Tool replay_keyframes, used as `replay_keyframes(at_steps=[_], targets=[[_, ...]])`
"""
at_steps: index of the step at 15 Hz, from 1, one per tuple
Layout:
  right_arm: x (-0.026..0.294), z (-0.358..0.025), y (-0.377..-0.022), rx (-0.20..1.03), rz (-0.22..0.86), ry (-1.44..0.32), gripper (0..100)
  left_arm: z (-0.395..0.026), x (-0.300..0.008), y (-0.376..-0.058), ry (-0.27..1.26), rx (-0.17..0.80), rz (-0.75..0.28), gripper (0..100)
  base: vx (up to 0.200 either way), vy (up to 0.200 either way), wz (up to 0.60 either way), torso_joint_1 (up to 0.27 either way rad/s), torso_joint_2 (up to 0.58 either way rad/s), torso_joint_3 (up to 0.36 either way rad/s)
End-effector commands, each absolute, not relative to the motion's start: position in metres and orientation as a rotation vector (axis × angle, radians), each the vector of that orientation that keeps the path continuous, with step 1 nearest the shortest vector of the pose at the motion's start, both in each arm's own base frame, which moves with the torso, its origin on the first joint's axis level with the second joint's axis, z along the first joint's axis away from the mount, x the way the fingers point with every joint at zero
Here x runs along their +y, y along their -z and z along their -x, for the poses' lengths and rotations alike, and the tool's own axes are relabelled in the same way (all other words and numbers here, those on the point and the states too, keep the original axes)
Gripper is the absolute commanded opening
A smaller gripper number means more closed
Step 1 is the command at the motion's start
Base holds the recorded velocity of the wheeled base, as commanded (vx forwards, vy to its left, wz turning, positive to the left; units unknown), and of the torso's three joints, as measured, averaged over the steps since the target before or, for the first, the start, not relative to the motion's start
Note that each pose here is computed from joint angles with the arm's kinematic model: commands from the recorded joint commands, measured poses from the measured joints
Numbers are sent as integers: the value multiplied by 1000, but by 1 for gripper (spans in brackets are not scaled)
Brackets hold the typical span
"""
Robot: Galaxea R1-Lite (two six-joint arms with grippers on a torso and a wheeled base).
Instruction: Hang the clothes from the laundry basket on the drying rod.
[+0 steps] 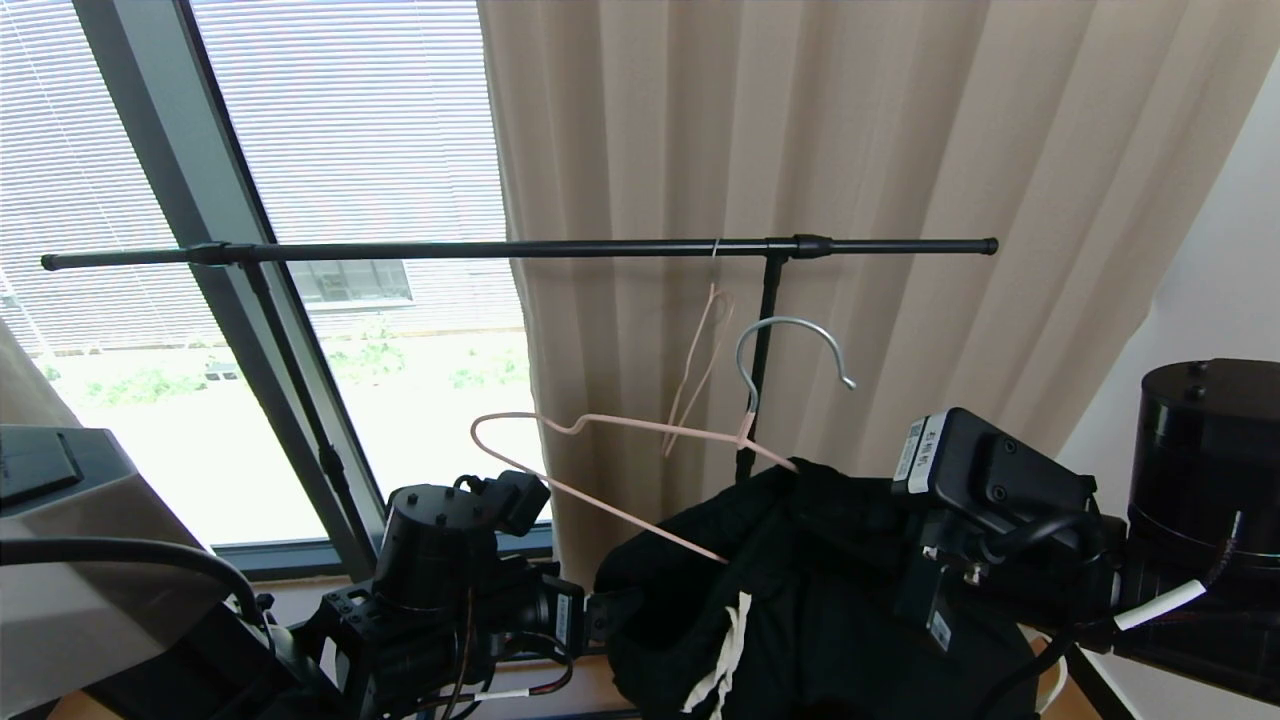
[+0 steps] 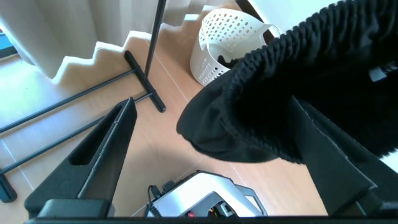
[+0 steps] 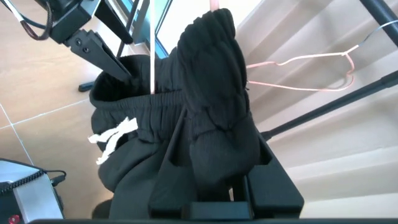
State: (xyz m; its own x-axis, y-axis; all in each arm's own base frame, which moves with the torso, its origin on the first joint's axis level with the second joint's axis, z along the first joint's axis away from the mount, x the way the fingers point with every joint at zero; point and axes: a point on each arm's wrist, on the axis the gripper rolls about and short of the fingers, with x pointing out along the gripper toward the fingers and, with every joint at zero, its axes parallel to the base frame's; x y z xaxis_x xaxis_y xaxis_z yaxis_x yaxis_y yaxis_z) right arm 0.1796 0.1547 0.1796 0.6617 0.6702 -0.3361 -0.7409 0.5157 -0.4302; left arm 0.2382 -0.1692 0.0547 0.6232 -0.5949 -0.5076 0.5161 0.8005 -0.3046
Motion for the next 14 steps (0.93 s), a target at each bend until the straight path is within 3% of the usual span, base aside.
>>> replay_keyframes(at_steps=[1,4,5,14], targets=[[154,-177,-183,119,578,-855,0,-238,-169,-54,640,635,133,100,0,0,0,0,0,0],[153,-175,-186,104,572,-852,0,-237,-169,-52,641,641,131,100,0,0,0,0,0,0],[153,-176,-186,106,572,-852,0,-237,-169,-53,642,638,132,0,0,0,0,0,0,0],[150,-192,-175,169,546,-845,0,-245,-155,-73,593,556,158,0,0,0,0,0,0,0]])
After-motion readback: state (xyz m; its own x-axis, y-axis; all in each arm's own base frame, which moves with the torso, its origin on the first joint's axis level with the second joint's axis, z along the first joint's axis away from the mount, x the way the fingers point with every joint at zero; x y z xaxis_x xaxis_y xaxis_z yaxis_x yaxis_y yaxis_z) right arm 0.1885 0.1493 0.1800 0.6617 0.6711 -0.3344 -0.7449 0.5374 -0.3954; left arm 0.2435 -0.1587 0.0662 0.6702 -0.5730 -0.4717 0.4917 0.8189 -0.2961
